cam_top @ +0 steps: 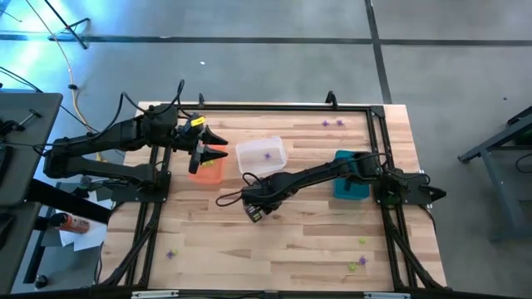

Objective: Sort Halloween decoration
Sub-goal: Put the green spider toy into the orange bin

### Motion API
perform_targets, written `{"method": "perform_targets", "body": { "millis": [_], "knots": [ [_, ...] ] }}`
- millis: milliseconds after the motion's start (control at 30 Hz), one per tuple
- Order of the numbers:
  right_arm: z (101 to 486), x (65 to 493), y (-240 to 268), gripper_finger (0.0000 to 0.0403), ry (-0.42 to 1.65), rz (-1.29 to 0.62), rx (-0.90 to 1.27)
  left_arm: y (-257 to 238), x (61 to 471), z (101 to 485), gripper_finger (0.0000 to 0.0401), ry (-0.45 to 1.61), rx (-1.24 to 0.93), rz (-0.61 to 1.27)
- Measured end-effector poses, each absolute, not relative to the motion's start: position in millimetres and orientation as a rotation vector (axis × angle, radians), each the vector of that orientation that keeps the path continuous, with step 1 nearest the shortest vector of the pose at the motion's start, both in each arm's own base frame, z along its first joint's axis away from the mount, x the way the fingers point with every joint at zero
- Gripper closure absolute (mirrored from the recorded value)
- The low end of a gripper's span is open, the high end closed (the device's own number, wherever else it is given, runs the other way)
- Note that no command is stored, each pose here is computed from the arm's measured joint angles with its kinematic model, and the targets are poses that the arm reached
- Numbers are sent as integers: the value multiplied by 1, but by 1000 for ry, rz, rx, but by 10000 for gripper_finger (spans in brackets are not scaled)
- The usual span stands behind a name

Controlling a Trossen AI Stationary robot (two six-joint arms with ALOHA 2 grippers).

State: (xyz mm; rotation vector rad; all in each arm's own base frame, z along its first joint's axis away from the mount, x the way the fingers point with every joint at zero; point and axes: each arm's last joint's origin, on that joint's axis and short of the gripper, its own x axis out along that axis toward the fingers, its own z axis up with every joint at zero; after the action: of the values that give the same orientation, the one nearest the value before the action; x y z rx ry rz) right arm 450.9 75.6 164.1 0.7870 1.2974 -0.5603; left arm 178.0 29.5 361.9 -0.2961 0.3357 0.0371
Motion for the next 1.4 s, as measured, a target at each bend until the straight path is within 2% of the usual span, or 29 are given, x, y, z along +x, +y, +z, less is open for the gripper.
{"method": "perform_targets", "body": {
  "millis": [367, 567, 733, 933, 1100, 1267, 1400],
  "knots": [
    [225, 449, 84, 402, 1309, -496, 482, 28, 173, 352, 208, 447, -296, 45],
    [244, 415, 101, 402, 1398, -574, 238, 27, 166, 351, 208, 479, -291, 44],
    [258, 374, 103, 403, 1359, -588, 286, 27, 164, 355, 208, 438, -257, 35],
    [268, 308, 89, 403, 1097, -533, 539, 27, 169, 364, 208, 339, -244, 24],
    [272, 274, 73, 403, 726, -398, 656, 22, 183, 371, 208, 240, -221, -16],
    [285, 269, 52, 403, 394, -243, 605, 15, 205, 372, 208, 175, -244, -8],
    [301, 280, 36, 403, 298, -143, 495, 10, 229, 363, 208, 174, -299, 3]
  ]
}}
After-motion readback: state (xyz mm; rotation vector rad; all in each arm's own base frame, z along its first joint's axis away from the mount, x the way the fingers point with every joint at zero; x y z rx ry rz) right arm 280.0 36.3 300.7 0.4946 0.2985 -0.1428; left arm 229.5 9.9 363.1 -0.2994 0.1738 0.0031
